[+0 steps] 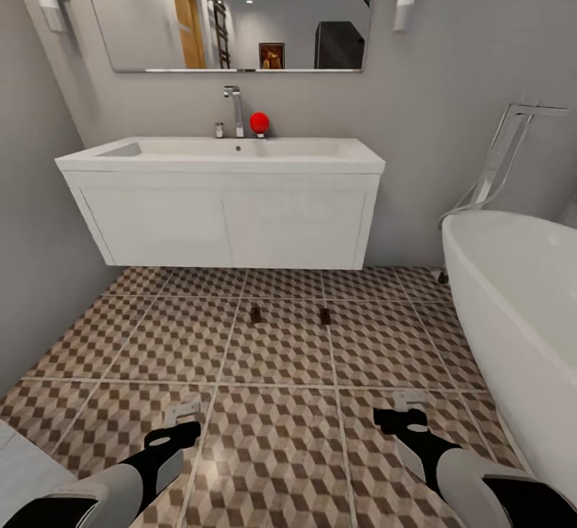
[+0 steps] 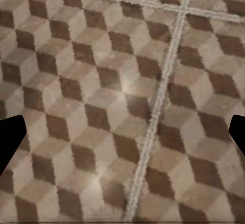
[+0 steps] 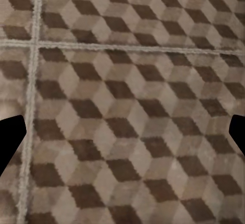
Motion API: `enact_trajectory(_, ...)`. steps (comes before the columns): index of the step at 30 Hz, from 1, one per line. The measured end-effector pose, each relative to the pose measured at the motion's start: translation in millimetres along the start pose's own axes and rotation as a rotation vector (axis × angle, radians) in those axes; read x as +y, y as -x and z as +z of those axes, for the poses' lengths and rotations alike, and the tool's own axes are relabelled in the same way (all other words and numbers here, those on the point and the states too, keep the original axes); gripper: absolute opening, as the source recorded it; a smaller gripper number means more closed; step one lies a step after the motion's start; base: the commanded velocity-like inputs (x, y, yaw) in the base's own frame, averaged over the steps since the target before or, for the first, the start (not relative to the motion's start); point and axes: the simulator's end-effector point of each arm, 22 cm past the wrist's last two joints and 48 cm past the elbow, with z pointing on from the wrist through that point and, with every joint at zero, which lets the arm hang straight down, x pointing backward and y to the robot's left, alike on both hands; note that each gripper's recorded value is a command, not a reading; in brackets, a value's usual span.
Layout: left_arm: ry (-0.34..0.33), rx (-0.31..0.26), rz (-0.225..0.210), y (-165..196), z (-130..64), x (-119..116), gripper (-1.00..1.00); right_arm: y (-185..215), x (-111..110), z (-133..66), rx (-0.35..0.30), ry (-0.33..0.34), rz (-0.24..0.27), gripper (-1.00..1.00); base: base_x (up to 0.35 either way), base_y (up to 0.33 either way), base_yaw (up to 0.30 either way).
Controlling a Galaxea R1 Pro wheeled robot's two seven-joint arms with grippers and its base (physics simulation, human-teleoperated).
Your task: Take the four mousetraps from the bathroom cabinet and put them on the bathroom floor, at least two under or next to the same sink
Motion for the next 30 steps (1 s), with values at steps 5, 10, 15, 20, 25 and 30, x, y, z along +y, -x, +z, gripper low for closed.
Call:
enact_trajectory(5,0.003,-0.002,-0.006,-3,-5.9,4,1.0,-1,-2,-6.7,-0.009,-0.002,0.001,1.0,0.0,0.0,0.0)
enact_trajectory(10,0.002,-0.012,-0.01,1,-11.5,6,1.0,-6,-5,-13.3,-0.012,-0.005,0.0,1.0,0.0,0.0,0.0)
enact_trajectory(15,0.002,-0.011,-0.01,-4,-17.6,8,1.0,-22,-14,-20.5,-0.006,-0.012,-0.006,1.0,0.0,0.0,0.0)
enact_trajectory(20,0.002,-0.011,-0.01,-10,-23.7,10,1.0,-27,-18,-27.2,-0.014,-0.014,-0.004,1.0,0.0,0.0,0.0)
enact_trajectory(25,-0.003,-0.011,-0.012,-15,-29.5,12,1.0,-28,-20,-33.1,-0.023,-0.016,-0.001,1.0,0.0,0.0,0.0)
enact_trajectory(30,-0.022,0.001,-0.01,-30,-35.7,12,1.0,-34,-22,-39.5,-0.024,-0.015,-0.001,1.0,0.0,0.0,0.0)
